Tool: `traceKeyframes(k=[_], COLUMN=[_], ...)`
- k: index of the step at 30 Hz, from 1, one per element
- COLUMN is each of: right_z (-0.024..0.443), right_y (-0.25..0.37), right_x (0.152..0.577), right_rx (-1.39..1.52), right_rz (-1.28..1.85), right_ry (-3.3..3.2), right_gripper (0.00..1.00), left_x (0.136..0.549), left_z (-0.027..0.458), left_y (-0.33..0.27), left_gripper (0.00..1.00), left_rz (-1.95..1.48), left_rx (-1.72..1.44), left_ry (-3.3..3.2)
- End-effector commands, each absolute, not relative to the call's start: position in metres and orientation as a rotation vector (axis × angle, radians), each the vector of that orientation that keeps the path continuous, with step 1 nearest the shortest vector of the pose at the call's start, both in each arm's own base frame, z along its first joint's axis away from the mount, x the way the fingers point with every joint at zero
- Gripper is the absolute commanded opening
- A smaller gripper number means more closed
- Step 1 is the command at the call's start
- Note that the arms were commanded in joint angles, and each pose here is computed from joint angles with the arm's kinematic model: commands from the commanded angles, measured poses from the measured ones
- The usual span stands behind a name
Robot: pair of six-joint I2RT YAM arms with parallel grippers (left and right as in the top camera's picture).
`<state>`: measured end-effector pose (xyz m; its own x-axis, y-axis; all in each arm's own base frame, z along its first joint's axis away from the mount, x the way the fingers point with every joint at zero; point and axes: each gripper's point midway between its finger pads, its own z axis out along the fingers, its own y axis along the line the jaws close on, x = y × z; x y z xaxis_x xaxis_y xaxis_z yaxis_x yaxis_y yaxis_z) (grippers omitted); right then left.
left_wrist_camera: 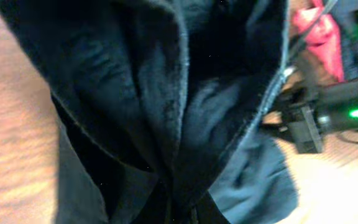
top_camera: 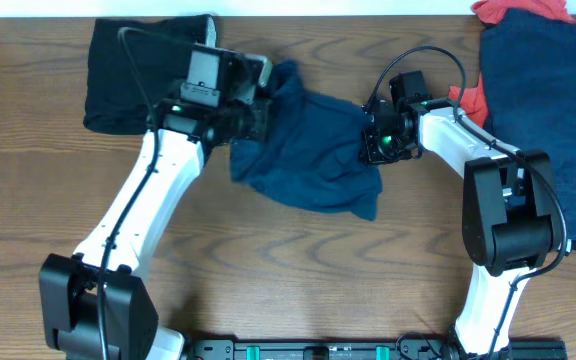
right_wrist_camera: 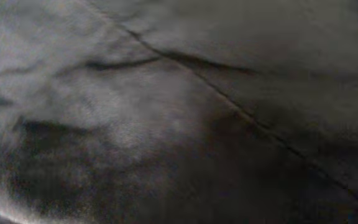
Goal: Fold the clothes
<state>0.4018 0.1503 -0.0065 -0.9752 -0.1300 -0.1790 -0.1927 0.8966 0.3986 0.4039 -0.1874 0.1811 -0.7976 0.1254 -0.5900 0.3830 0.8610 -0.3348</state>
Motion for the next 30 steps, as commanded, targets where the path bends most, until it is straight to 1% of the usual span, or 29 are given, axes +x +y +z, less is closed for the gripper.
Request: traceKeyframes(k=[1,6,10,14,17,19,20,23,26,30], right_z=[-0.069,-0.069,-0.069,-0.055,-0.023,0.005,0.026,0.075,0.113,0.122], right_y=[0.129,0.129,0.130,0.141,0.143,0.142,0.139,0.128,0.110,0.096], right_x=[0.366,0.366,0.366,0.369,0.382,0.389,0.392,0.396,0.395,0.384], right_rx=[-0.208,-0.208,-0.209,-0.207,-0.208,-0.211,-0.210,-0.158,-0.084,-0.038], right_rz=[0.463,0.467,0.475,0.597,0.631,0.629,0.624,0.584,0.530,0.506], right_ry=[3.111,3.111,3.109,3.075,2.999,2.941,2.899,2.811,2.748,2.767], right_gripper=[0.01,0.01,0.01,0.01,0.01,0.01,0.01,0.01,0.01,0.01], left_x=[0.400,0.391,0.389,0.386,0.384,0.385,0.386,0.387,0.389,0.392], left_z=[0.206,0.205,0.194,0.180,0.170,0.164,0.162,0.159,0.159,0.163], left_y=[-0.217,-0.249,-0.260,-0.273,-0.277,-0.278,-0.277,-0.277,-0.279,-0.282], left_gripper=[0.06,0.06,0.06,0.06,0.06,0.06,0.06,0.06,0.06,0.06], left_rz=[-0.687,-0.715,-0.657,-0.661,-0.660,-0.648,-0.642,-0.639,-0.641,-0.648], left_rx=[0.393,0.483,0.484,0.514,0.527,0.527,0.524,0.524,0.525,0.526], left_ry=[2.397,2.367,2.389,2.411,2.435,2.446,2.450,2.455,2.446,2.420])
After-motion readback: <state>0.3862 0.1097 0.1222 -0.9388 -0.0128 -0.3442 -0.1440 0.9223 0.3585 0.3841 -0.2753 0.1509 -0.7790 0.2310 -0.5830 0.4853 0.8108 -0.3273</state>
